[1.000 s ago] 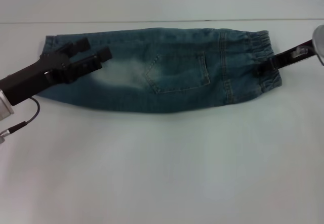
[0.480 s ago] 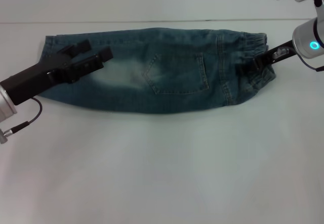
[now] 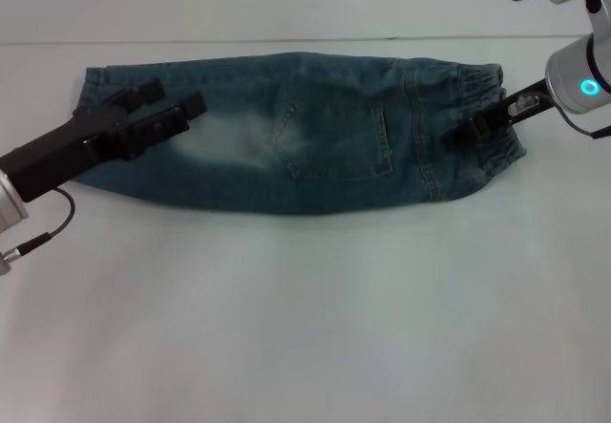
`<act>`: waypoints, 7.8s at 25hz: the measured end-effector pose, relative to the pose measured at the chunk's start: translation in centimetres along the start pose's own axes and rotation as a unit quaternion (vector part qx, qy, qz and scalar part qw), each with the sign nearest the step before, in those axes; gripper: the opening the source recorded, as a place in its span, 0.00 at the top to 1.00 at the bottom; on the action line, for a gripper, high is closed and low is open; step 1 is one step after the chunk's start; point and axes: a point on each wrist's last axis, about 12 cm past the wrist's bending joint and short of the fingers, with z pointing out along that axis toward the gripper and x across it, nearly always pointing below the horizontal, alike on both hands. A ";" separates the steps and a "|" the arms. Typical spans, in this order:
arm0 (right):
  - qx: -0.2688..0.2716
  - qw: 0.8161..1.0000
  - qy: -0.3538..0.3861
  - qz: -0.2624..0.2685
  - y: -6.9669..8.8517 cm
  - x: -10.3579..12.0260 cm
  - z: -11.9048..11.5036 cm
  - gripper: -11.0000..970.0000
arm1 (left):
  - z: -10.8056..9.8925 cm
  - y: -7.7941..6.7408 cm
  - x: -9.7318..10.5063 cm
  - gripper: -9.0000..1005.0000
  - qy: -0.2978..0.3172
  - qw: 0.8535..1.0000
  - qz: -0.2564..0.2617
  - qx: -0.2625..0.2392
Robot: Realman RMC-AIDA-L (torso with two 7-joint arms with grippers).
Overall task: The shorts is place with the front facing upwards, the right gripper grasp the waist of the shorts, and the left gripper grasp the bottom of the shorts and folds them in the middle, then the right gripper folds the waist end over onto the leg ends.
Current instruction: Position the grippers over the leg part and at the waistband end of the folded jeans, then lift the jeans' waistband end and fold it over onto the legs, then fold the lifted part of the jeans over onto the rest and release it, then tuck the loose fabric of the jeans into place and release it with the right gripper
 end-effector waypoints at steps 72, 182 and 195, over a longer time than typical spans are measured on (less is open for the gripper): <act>-0.180 0.971 -0.152 -0.034 1.7 -3.6 -17.0 0.87 | 14.3 -4.4 8.6 0.99 0.119 0.872 0.469 -0.079; -0.256 0.912 0.025 -0.319 16.1 -8.4 -5.3 0.05 | -7.0 0.3 9.1 0.98 -0.245 0.876 0.079 -0.407; -0.130 0.924 0.181 -0.311 11.3 -4.0 -4.1 0.05 | -6.5 0.7 9.1 0.98 -0.235 0.878 0.073 -0.410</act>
